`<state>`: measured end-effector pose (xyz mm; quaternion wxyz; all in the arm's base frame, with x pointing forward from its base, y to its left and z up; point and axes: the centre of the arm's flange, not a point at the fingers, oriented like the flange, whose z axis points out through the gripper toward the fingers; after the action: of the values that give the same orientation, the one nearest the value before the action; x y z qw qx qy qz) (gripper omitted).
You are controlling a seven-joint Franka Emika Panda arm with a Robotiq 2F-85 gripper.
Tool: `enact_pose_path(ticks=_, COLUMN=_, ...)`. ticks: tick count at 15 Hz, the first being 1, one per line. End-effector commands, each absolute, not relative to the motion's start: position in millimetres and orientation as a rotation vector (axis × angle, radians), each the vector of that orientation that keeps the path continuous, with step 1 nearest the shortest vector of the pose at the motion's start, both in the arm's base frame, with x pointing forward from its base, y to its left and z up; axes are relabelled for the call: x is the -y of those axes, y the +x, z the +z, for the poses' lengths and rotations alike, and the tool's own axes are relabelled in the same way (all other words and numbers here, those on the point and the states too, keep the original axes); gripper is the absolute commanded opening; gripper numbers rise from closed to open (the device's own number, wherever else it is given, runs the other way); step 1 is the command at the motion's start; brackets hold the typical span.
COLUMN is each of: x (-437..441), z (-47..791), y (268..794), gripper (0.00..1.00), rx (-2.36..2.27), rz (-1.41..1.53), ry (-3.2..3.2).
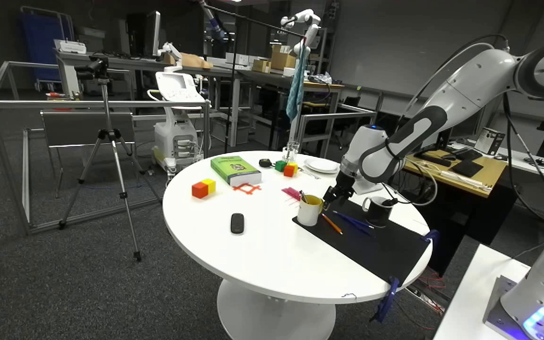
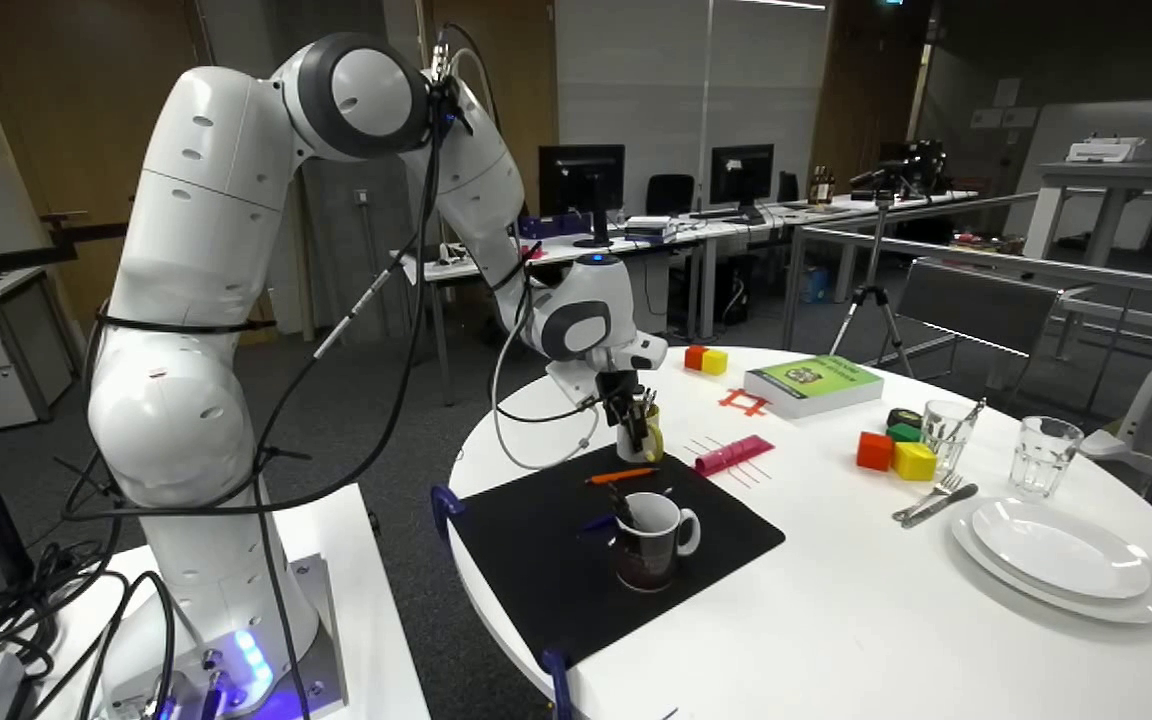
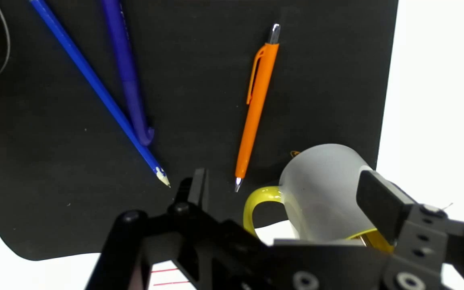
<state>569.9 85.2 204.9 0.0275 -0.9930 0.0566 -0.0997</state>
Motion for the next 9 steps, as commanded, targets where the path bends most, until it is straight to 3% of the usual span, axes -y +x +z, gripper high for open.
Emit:
enact_pose_path(ticks=1, x=-83, z=207, y=563, gripper=1.00, rx=-0.157, rz=-0.337, ry=-3.073)
enact_pose_path(ticks=9, x=-72, z=206, y=536, gripper=1.00, rx=-0.135, rz=-0.423, ry=-3.054)
